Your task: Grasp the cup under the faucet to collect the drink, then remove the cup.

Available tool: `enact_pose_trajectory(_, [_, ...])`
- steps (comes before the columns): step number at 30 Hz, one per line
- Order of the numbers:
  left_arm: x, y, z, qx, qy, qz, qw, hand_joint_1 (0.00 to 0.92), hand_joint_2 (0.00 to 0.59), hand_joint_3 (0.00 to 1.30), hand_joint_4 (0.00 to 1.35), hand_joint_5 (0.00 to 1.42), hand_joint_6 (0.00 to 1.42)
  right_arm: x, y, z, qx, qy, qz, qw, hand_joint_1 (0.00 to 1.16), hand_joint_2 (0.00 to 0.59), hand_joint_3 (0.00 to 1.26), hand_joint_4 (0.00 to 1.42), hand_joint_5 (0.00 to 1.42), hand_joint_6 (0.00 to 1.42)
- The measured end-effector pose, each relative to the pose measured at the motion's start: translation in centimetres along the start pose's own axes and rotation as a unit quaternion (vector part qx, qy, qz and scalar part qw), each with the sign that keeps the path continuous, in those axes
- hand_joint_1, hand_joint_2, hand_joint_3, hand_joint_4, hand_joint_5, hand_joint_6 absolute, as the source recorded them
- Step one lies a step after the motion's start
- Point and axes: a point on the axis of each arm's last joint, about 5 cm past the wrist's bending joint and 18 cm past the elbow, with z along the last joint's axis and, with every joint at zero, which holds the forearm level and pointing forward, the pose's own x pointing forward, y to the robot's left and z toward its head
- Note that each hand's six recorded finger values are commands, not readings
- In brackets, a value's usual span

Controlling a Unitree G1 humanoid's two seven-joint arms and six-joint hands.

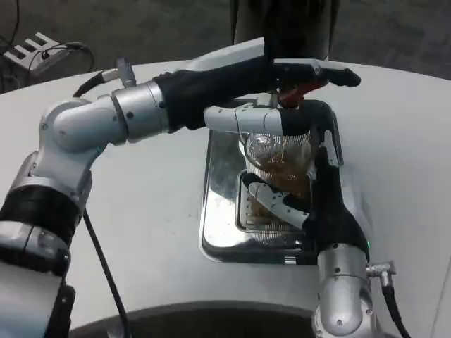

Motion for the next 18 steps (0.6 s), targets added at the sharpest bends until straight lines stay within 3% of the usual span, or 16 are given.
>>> enact_pose_trajectory(18, [0.1,0.5,0.15,0.010,0.009,-0.004,0.9999,0.000,0.000,0.20,0.11,0.07,0.06,1.0,1.16,0.21,-0.013,0.006,-0.020,0.9997,0.69,0.204,0.00,0.02,0.09,0.10])
